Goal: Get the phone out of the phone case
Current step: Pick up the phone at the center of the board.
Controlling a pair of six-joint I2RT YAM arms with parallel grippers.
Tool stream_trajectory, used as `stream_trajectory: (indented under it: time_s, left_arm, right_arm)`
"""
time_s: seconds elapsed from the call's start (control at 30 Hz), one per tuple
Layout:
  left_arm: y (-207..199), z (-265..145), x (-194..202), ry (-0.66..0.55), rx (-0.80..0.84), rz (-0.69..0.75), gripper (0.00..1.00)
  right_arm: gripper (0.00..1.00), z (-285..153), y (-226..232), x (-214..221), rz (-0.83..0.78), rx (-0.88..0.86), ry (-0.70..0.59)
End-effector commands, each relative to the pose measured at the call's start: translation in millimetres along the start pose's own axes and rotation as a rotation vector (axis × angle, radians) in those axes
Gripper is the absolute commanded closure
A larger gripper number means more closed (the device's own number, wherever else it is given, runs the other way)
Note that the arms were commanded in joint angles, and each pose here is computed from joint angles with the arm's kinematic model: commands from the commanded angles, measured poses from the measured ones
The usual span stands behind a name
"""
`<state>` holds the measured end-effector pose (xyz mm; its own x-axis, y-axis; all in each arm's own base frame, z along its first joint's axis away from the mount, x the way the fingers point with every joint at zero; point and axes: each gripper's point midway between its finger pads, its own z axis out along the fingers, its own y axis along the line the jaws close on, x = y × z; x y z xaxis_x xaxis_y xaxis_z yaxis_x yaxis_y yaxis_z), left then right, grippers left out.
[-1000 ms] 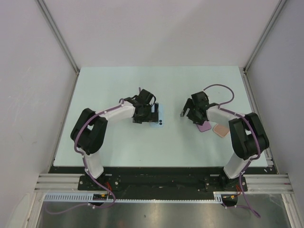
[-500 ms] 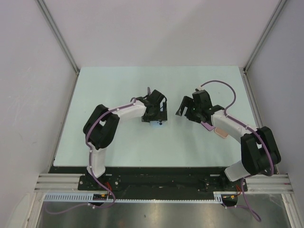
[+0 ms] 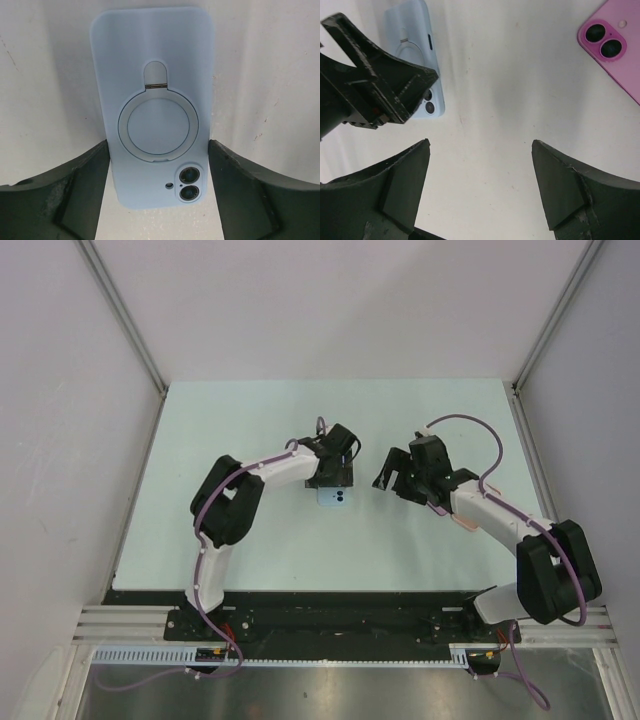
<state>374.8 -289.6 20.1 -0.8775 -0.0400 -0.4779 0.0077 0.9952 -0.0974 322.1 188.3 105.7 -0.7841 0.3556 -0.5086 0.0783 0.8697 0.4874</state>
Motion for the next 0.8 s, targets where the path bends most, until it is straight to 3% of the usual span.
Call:
stream_trajectory:
  time_s: [0.0, 0.2, 0.37, 0.5, 0.57, 0.6, 0.7, 0.77]
  left_arm:
    - [14, 8, 19, 0.047, -0.057, 0.015, 0.23]
    - [-7, -48, 4, -0.039, 0.178, -0.025, 0.28]
    - [-26, -69, 15, 0.035, 0.381, -0.06, 0.36]
    - [-29, -72, 17, 0.049, 0.421, -0.061, 0.36]
    - [-28, -73, 12, 0.04, 0.405, -0.048, 0.32]
    - [-17, -69, 14, 0.033, 0.332, -0.034, 0.2]
    - [7, -66, 7, -0.02, 0.144, 0.01, 0.0]
    - [10, -62, 8, -0.019, 0.116, 0.026, 0.0]
  right_arm:
    - [0.13, -7, 7, -5, 0.017, -0.033, -0.031]
    - [0.13, -7, 3, -4, 0.075, -0.077, -0.027]
    - [0.15, 0, 11, -9, 0.198, -0.185, -0.02]
    - [0.17, 20, 26, -9, 0.266, -0.264, 0.013]
    - [0.18, 27, 32, -8, 0.273, -0.29, 0.023]
    - [0.18, 29, 33, -5, 0.285, -0.288, 0.034]
    - [0.18, 36, 34, 5, 0.279, -0.279, 0.057]
    - [0.18, 37, 33, 8, 0.271, -0.272, 0.064]
